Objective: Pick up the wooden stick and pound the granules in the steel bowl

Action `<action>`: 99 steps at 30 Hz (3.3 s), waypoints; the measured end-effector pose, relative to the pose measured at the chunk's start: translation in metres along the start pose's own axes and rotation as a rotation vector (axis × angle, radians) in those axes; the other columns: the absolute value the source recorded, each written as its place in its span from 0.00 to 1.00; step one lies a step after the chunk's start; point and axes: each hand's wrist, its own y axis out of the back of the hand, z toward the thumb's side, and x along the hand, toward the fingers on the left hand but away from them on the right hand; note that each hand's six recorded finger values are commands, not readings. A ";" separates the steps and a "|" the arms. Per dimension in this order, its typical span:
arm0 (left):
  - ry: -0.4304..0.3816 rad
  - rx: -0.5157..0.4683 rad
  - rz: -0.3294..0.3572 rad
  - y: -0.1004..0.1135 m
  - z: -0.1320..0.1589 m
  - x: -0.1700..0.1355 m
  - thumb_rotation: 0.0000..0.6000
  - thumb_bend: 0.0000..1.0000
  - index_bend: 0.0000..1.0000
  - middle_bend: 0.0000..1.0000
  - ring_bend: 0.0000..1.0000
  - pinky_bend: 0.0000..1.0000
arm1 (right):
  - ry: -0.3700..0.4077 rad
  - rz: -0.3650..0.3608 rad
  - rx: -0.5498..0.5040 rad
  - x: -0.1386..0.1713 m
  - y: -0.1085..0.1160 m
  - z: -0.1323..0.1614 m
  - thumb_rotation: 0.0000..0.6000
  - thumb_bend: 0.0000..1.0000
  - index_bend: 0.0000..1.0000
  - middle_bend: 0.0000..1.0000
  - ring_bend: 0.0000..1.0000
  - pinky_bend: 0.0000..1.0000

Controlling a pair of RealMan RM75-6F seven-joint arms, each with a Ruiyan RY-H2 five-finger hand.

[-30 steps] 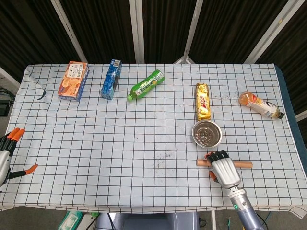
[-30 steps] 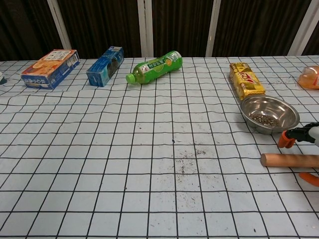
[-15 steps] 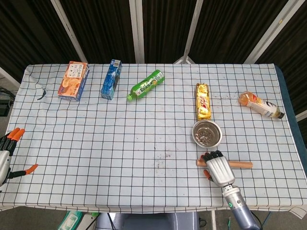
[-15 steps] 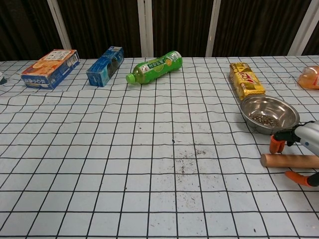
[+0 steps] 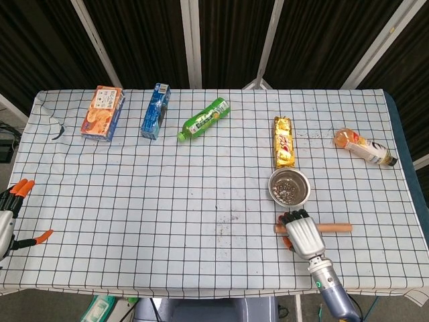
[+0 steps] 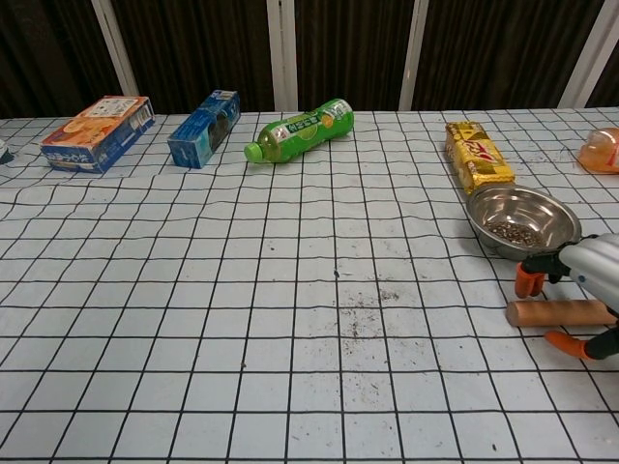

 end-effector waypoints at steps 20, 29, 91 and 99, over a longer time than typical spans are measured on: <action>0.000 0.000 0.000 0.000 0.000 0.000 1.00 0.04 0.00 0.00 0.00 0.00 | -0.007 0.022 0.003 -0.002 -0.003 0.000 1.00 0.50 0.53 0.48 0.40 0.31; -0.003 0.002 0.003 0.000 0.000 0.000 1.00 0.04 0.00 0.00 0.00 0.00 | 0.008 0.002 0.000 0.001 -0.001 0.000 1.00 0.54 0.66 0.58 0.50 0.53; -0.004 -0.006 0.006 0.000 0.002 -0.001 1.00 0.04 0.00 0.00 0.00 0.00 | -0.108 -0.756 -1.007 -0.018 0.147 -0.087 1.00 0.57 0.73 0.63 0.56 0.55; 0.004 -0.021 0.004 0.000 0.001 0.000 1.00 0.04 0.00 0.00 0.00 0.00 | -0.110 -0.835 -1.146 -0.033 0.143 -0.073 1.00 0.57 0.73 0.63 0.56 0.55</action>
